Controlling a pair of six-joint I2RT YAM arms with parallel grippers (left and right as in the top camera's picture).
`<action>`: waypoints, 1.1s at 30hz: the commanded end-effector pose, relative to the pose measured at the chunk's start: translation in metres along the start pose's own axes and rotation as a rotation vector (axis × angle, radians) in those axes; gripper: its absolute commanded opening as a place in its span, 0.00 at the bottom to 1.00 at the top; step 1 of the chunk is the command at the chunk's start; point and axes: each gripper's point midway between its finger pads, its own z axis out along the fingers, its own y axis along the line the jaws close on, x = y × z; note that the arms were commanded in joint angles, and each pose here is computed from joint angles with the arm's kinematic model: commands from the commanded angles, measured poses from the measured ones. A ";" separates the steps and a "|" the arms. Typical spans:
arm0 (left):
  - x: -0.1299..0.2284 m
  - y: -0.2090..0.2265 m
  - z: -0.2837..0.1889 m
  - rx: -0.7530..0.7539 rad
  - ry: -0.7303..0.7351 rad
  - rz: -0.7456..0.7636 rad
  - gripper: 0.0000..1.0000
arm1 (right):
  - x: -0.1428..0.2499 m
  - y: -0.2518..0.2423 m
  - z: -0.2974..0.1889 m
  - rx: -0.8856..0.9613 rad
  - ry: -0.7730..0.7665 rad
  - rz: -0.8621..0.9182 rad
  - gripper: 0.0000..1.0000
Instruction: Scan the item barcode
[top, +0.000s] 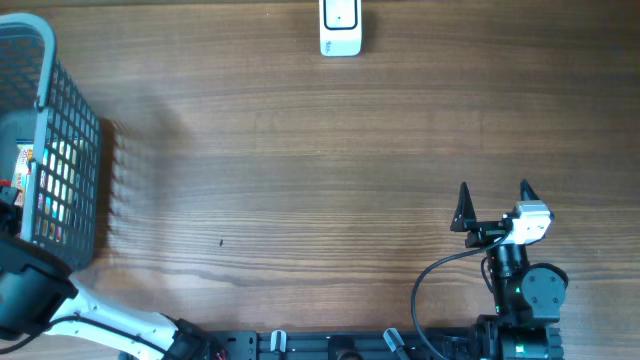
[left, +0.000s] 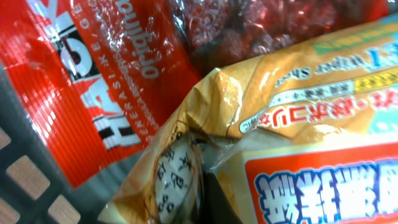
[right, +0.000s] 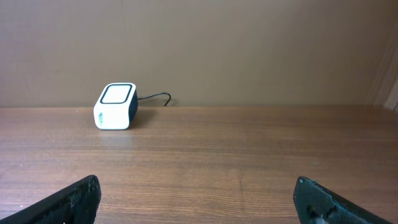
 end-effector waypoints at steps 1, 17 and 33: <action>-0.008 -0.032 -0.075 0.206 -0.123 0.013 0.04 | -0.002 -0.003 -0.001 0.015 -0.010 0.008 1.00; 0.051 -0.056 -0.307 0.622 -0.676 0.096 0.04 | -0.002 -0.003 -0.001 0.015 -0.010 0.008 1.00; 0.005 0.000 -0.031 -0.035 -0.060 -0.162 1.00 | -0.002 -0.003 -0.001 0.015 -0.010 0.008 1.00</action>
